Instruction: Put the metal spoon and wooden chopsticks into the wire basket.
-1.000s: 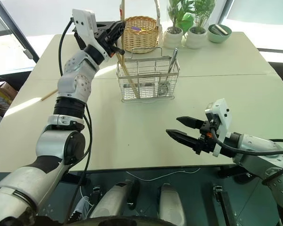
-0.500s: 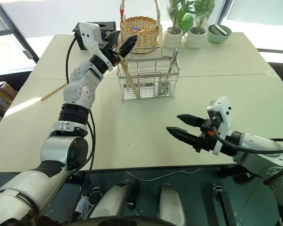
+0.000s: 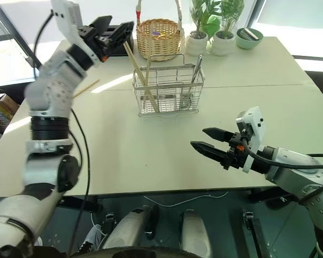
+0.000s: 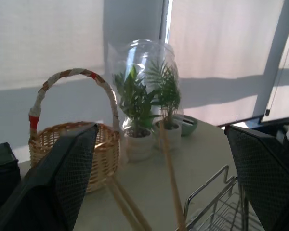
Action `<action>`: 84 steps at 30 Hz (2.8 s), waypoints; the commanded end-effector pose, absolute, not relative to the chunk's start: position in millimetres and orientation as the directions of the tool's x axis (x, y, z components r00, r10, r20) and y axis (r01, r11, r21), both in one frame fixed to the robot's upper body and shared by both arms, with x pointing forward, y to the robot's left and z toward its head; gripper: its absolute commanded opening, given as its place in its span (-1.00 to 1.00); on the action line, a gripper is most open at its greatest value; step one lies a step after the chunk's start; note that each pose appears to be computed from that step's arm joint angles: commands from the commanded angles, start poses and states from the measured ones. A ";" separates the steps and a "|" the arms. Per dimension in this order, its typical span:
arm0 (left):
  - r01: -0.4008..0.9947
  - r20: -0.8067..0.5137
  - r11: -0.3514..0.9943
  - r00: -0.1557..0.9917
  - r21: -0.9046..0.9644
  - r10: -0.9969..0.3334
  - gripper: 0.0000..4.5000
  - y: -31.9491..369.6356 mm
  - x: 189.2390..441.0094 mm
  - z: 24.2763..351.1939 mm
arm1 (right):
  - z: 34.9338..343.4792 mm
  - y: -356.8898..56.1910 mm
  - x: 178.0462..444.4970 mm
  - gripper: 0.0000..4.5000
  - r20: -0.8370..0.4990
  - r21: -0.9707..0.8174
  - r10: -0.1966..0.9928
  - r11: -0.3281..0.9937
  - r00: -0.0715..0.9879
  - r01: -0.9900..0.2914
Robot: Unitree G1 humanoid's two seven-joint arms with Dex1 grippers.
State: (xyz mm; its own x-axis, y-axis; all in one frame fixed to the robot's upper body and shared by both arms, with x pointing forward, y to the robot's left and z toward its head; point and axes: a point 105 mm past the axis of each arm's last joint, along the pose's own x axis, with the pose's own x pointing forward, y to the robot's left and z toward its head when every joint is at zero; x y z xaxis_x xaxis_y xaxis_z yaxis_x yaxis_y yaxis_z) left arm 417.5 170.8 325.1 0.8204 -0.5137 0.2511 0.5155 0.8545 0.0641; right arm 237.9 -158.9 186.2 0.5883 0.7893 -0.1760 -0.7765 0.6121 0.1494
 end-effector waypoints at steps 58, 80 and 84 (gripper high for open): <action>0.042 -0.477 0.972 0.875 0.230 0.075 0.97 331.5 425.3 138.2 | 189.0 -162.5 219.2 0.50 -0.174 0.189 0.795 0.607 0.582 -0.772; 0.100 -0.585 0.971 0.809 0.219 0.049 0.97 313.5 420.7 102.8 | 191.3 -168.9 221.9 0.50 -0.157 0.179 0.774 0.633 0.613 -0.753; 0.033 -0.570 0.986 0.819 0.164 0.067 0.97 318.9 420.2 107.2 | 190.3 -169.4 222.2 0.50 -0.157 0.181 0.771 0.637 0.617 -0.749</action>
